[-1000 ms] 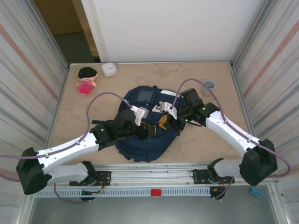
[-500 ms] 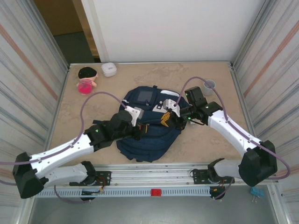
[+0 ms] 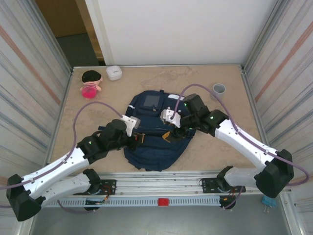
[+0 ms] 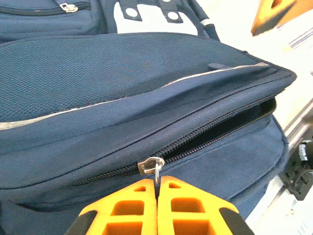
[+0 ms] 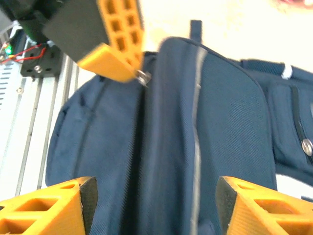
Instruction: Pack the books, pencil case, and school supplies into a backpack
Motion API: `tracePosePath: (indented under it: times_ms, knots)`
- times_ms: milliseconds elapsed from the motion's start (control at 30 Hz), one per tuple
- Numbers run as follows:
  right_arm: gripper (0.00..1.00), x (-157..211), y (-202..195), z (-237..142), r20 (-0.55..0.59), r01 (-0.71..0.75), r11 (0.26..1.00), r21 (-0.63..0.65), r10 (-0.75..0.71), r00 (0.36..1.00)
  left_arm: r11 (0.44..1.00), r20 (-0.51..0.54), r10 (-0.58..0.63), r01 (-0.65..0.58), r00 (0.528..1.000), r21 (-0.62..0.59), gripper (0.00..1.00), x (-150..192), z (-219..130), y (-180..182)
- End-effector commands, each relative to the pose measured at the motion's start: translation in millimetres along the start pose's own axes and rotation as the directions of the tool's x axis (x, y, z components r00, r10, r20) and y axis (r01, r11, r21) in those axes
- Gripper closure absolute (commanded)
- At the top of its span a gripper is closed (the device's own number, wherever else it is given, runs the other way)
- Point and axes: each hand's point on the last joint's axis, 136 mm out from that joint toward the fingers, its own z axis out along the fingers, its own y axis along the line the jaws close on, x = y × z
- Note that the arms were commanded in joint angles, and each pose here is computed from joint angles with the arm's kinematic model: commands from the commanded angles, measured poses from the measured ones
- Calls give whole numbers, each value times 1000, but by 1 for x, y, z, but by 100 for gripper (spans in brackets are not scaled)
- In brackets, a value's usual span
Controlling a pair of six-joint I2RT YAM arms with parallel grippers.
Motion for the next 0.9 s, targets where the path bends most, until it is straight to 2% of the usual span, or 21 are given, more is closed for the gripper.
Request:
tracePosePath:
  times_ms: [0, 167, 233, 300, 400, 433, 467, 533, 700, 867]
  knots:
    - [33, -10, -9, 6, 23, 19, 997, 73, -21, 1000, 991, 121, 45, -59, 992, 120, 100, -40, -16, -32]
    - [34, -7, -11, 25, -18, 5, 1000, 28, -4, 1000, 989, 148, 49, -69, 988, 134, 100, -48, -20, -37]
    - [38, -5, -14, 31, -30, -4, 1000, 17, 4, 1000, 987, 148, 50, -72, 988, 146, 100, -49, -21, -39]
    - [49, -5, -15, 35, -36, -2, 1000, 4, 3, 999, 990, 140, 46, -64, 989, 127, 100, -47, -20, -36]
    - [79, -14, -12, 29, 0, 16, 999, -31, -16, 1000, 1000, 112, 14, -13, 994, -10, 100, -40, -17, -9]
    - [86, -17, -10, 25, 24, 23, 999, -49, -22, 999, 999, 101, 8, -3, 995, -55, 100, -36, -18, 0]
    - [93, -19, -9, 19, 55, 32, 997, -64, -28, 998, 995, 85, 1, 8, 996, -99, 100, -32, -18, 10]
    - [99, -26, -6, 3, 131, 44, 993, -109, -30, 991, 987, 65, -30, 40, 997, -155, 100, -24, -19, 27]
    - [100, -38, -12, -45, 308, 67, 988, -138, -21, 951, 959, 64, -139, 151, 988, -242, 100, -5, -23, 69]
    - [100, -42, -17, -73, 409, 62, 982, -178, 17, 912, 954, 128, -198, 221, 972, -201, 100, -6, -14, 92]
